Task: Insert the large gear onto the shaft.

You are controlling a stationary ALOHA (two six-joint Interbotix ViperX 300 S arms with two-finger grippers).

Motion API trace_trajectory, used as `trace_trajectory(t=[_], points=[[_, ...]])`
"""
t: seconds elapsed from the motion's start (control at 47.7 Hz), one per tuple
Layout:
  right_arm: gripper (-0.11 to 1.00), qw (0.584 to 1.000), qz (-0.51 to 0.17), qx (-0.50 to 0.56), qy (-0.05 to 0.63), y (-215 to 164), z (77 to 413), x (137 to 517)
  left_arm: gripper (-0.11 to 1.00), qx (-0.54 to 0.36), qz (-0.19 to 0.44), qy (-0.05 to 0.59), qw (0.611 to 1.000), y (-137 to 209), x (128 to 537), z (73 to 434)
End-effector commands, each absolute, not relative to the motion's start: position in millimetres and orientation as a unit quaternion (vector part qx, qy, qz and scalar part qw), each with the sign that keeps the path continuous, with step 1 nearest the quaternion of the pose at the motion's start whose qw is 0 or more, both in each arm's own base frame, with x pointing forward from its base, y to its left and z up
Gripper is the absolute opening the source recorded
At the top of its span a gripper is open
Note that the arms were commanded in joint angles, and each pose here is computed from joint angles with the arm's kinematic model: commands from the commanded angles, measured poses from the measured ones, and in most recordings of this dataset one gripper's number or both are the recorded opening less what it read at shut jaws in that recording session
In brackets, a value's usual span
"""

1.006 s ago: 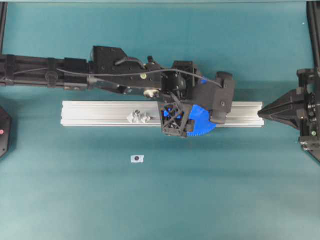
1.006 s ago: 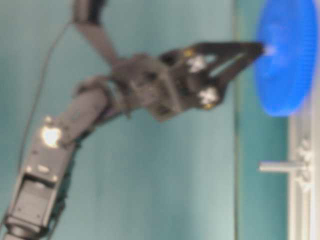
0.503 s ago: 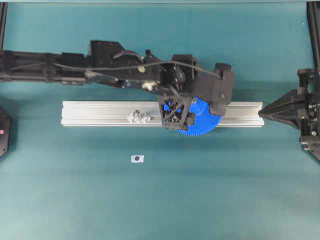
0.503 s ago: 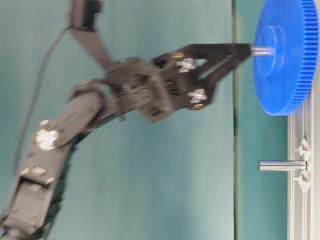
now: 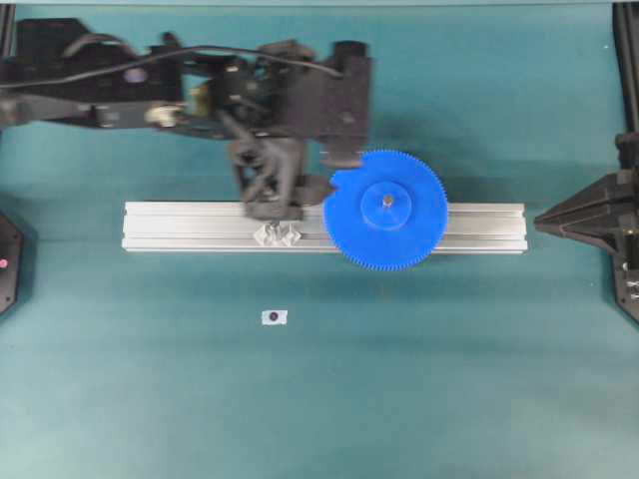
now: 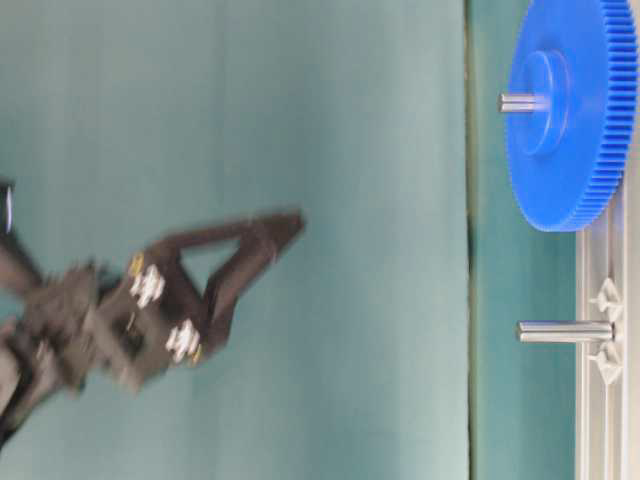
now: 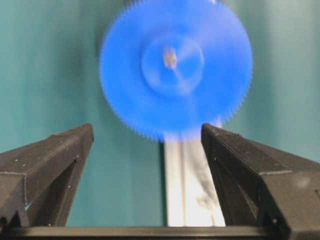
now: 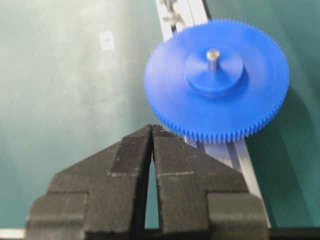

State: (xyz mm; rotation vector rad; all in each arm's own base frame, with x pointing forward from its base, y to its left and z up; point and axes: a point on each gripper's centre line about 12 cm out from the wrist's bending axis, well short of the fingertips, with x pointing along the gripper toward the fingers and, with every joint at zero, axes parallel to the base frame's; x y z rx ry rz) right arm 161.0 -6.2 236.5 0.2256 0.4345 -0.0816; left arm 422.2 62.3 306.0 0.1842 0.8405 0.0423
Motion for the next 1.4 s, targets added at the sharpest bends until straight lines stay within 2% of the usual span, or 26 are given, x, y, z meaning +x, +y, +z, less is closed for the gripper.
trace_trajectory(t=[0.0, 0.356, 0.67, 0.796, 0.901, 1.069, 1.194, 1.383], points=[[0.10, 0.970, -0.041, 0.114, 0.210, -6.3, 241.0, 161.3, 0.89, 0.082, 0.029, 0.379, 0.921, 59.2, 404.3, 327.8], [0.10, 0.968, -0.042, 0.114, 0.222, -6.0, 230.2, 154.8, 0.89, 0.061, 0.032, 0.331, 0.941, 42.9, 367.9, 331.4], [0.10, 0.966, -0.043, 0.115, 0.228, -5.9, 222.6, 149.6, 0.89, 0.067, 0.035, 0.264, 0.962, 35.6, 315.4, 330.2], [0.10, 0.965, -0.045, 0.115, 0.230, -6.4, 216.9, 148.1, 0.89, 0.071, 0.028, 0.236, 0.969, 28.4, 302.8, 320.8], [0.10, 0.966, -0.048, 0.116, 0.227, -7.3, 214.1, 147.2, 0.88, 0.073, 0.017, 0.236, 0.969, 21.7, 301.8, 311.6], [0.10, 0.972, -0.058, 0.115, 0.195, -11.1, 215.3, 144.9, 0.88, 0.071, 0.013, 0.242, 0.967, 18.6, 298.1, 298.1], [0.10, 0.977, -0.059, 0.115, 0.168, -11.9, 216.6, 140.1, 0.88, 0.066, 0.014, 0.224, 0.972, 17.5, 290.2, 292.0], [0.10, 0.978, -0.058, 0.115, 0.163, -11.3, 210.7, 135.9, 0.87, 0.047, 0.018, 0.204, 0.978, 15.3, 265.3, 261.4]])
